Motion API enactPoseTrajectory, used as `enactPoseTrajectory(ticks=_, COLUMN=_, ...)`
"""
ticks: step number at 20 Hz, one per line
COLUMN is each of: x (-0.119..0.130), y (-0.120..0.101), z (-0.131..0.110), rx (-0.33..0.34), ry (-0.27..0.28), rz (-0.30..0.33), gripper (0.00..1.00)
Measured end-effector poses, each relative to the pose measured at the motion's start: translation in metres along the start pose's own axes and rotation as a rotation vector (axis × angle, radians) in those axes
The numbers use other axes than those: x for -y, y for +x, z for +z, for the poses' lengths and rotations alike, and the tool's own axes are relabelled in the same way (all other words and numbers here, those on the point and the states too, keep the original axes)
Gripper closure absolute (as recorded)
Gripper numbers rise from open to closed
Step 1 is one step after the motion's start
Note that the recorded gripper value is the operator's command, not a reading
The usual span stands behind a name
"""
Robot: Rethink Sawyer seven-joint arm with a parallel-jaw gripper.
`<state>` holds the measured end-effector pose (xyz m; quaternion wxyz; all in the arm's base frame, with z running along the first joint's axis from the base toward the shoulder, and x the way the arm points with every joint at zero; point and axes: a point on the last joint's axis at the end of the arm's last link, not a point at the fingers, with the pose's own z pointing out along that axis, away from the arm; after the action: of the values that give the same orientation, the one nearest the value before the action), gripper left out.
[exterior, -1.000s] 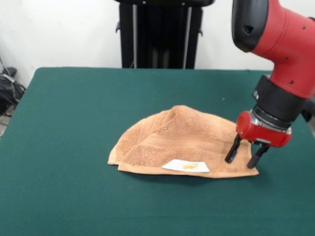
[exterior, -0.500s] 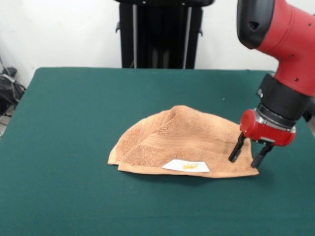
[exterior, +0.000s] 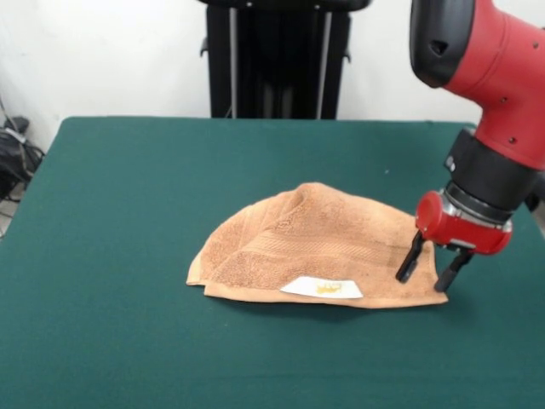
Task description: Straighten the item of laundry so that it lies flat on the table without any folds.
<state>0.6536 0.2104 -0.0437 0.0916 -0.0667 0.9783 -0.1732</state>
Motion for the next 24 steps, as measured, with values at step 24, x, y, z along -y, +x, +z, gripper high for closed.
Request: enactPoseTrajectory(ticks=24, x=-0.0048, y=-0.0003, z=0.0009, rx=-0.002, ry=-0.004, rz=0.018, gripper=0.00)
